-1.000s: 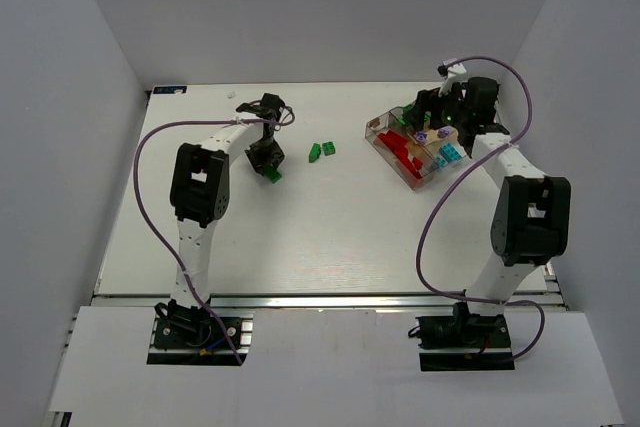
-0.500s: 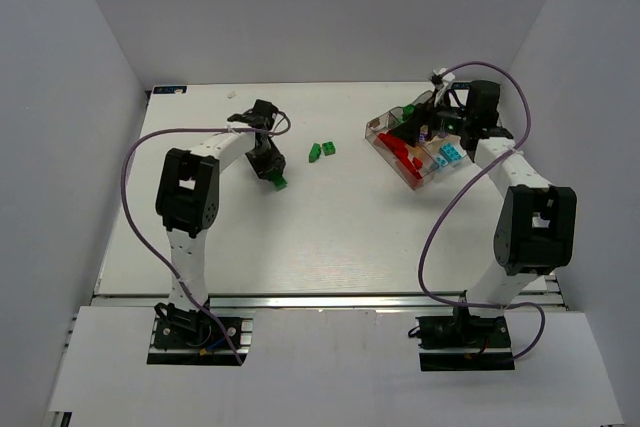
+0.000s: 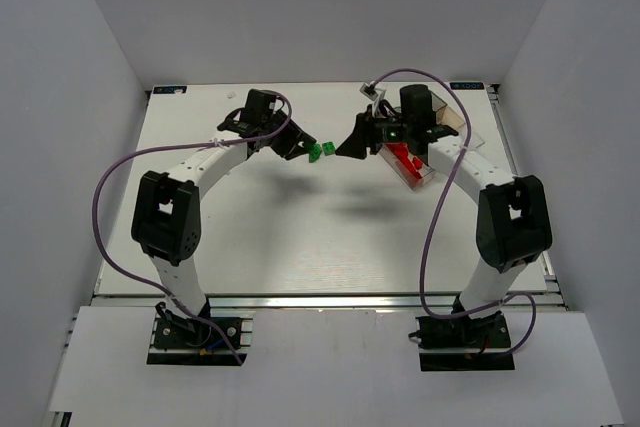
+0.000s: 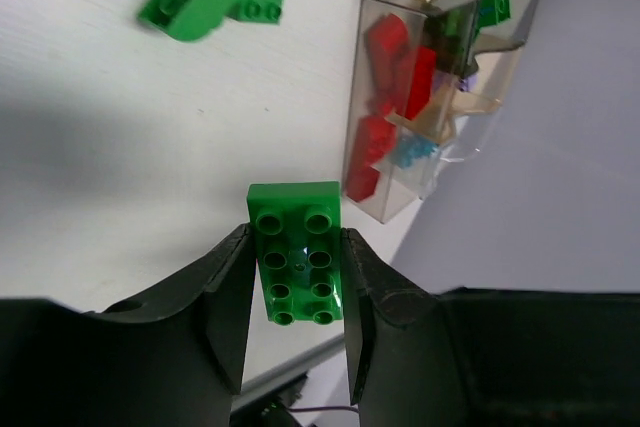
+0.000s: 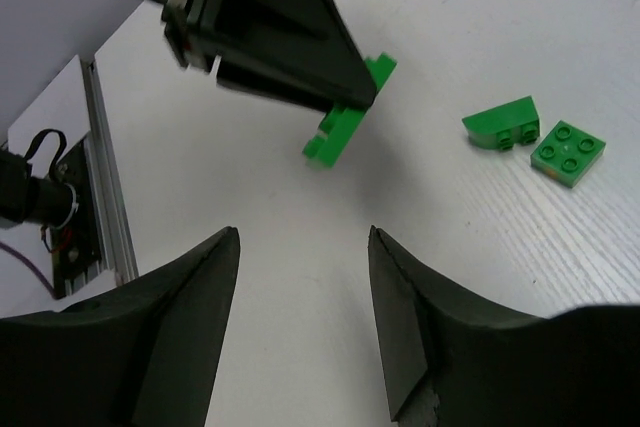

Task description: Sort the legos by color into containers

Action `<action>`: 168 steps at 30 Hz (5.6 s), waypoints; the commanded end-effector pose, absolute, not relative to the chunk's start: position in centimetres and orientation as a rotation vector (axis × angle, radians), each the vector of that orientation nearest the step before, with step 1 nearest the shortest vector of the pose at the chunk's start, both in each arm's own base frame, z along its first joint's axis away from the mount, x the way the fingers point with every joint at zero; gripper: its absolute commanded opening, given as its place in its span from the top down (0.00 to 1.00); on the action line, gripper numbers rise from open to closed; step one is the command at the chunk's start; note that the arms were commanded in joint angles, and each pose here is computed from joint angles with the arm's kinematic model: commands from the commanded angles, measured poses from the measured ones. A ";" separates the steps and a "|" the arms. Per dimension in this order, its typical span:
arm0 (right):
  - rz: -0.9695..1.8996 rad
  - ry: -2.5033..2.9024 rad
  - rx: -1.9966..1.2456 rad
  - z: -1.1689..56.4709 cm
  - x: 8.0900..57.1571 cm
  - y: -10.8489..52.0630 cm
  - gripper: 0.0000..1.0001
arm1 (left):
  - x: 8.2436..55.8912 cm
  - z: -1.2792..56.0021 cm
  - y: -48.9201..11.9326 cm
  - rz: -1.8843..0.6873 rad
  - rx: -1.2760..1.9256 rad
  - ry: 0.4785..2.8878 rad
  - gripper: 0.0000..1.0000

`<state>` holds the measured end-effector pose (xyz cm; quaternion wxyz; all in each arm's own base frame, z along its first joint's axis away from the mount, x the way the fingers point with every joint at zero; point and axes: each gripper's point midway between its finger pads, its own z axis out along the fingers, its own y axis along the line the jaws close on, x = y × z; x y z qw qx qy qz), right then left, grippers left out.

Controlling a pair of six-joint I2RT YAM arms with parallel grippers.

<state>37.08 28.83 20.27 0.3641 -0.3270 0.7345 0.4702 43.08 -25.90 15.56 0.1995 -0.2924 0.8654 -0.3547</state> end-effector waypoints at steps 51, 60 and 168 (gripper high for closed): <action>0.480 2.066 -0.436 20.6 49.8 17.7 1.00 | 44.4 18.8 -28.2 -1.176 -0.726 2.276 0.39; 0.064 2.047 -0.279 20.2 56.4 6.7 1.00 | 44.0 16.3 -27.1 -1.026 -0.581 2.347 0.62; 1.113 1.759 -0.888 20.4 40.9 17.8 0.37 | 43.7 13.5 -31.2 -0.801 0.306 2.373 0.78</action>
